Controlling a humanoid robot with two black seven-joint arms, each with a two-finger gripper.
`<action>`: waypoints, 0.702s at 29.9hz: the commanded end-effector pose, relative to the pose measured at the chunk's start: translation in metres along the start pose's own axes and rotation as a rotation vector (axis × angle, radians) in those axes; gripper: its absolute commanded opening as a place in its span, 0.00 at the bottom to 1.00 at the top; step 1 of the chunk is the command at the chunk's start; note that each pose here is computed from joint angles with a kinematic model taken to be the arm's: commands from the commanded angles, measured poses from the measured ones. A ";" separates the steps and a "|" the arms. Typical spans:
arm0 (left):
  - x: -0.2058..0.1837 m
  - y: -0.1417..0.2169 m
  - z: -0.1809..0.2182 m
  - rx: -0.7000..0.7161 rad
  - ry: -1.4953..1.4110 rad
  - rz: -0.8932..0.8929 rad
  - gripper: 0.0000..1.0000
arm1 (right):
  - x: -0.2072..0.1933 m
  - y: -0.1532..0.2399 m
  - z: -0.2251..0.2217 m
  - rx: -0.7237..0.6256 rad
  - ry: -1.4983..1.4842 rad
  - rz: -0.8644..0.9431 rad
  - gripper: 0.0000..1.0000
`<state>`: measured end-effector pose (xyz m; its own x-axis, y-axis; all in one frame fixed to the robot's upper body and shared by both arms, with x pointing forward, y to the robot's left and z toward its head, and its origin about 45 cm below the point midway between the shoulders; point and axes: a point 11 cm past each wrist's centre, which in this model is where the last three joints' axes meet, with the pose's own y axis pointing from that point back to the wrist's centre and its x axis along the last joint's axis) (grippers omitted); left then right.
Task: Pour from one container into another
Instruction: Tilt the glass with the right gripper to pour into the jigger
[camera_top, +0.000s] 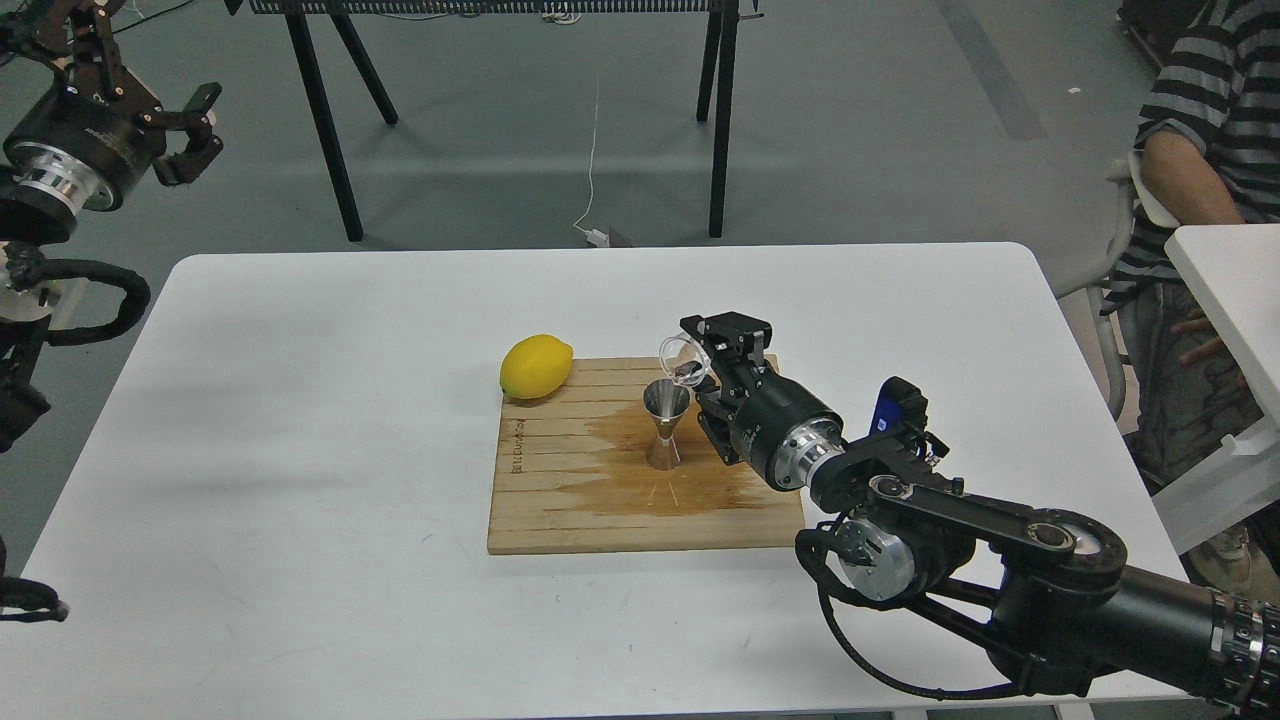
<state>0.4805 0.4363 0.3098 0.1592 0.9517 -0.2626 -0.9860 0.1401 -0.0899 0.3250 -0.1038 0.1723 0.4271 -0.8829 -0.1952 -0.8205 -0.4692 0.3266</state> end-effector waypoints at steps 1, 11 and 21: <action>0.000 0.000 0.000 0.000 0.000 0.000 1.00 | 0.000 0.000 0.001 -0.006 0.043 -0.013 0.37; 0.000 0.000 0.001 -0.001 0.000 0.000 1.00 | 0.003 -0.001 -0.001 0.010 0.075 -0.009 0.37; 0.001 0.000 0.001 -0.004 0.002 0.002 1.00 | 0.004 0.000 0.001 0.017 0.143 -0.023 0.37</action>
<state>0.4805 0.4368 0.3105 0.1582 0.9512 -0.2648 -0.9861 0.1383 -0.0926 0.3262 -0.1072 0.1704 0.4912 -0.8677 -0.0756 -0.8152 -0.4886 0.3111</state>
